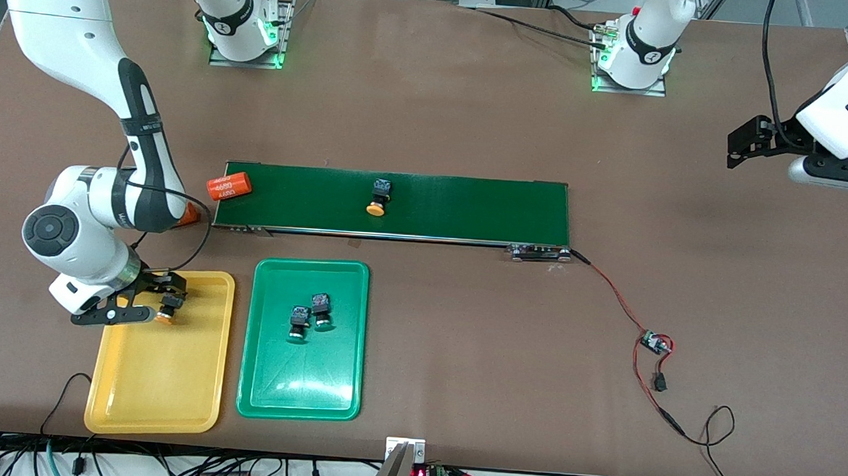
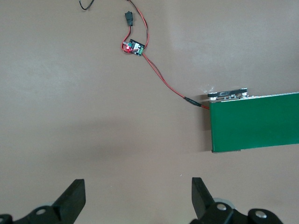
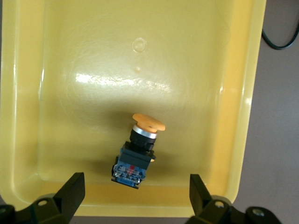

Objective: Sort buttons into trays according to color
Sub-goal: 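Carry the yellow button into the yellow tray and open the right gripper, then return the right gripper to the conveyor and grasp the second yellow button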

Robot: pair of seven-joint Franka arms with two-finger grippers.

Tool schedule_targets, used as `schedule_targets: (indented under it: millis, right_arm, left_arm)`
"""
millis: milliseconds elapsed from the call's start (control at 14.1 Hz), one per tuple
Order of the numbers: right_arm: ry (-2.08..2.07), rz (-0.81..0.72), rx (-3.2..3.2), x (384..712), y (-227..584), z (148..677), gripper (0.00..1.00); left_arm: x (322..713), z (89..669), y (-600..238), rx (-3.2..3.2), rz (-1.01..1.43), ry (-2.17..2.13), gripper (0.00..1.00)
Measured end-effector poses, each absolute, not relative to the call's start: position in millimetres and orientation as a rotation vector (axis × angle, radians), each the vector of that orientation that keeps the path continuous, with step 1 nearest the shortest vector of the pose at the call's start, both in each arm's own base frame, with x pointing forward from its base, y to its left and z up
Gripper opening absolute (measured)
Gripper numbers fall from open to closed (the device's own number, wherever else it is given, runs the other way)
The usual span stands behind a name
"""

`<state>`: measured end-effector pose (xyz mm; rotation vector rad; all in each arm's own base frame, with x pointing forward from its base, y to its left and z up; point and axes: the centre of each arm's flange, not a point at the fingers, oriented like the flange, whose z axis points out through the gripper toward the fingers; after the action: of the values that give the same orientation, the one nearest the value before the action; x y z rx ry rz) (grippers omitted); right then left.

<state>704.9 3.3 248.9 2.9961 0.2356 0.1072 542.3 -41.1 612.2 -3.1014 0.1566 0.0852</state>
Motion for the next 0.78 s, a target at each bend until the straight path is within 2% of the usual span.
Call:
schedule_targets:
  millis: [427, 782]
  right_arm:
    - [0.181, 0.049, 3.076, 680.3, 44.7, 251.2, 1.0]
    - [-0.212, -0.188, 3.165, 639.0, 87.4, 310.9, 1.0]
  left_arm:
    - [542.3, 612.3, -40.7, -3.102, 0.085, 0.155, 1.0]
    - [541.8, 612.2, -40.4, -3.101, 0.091, 0.155, 1.0]
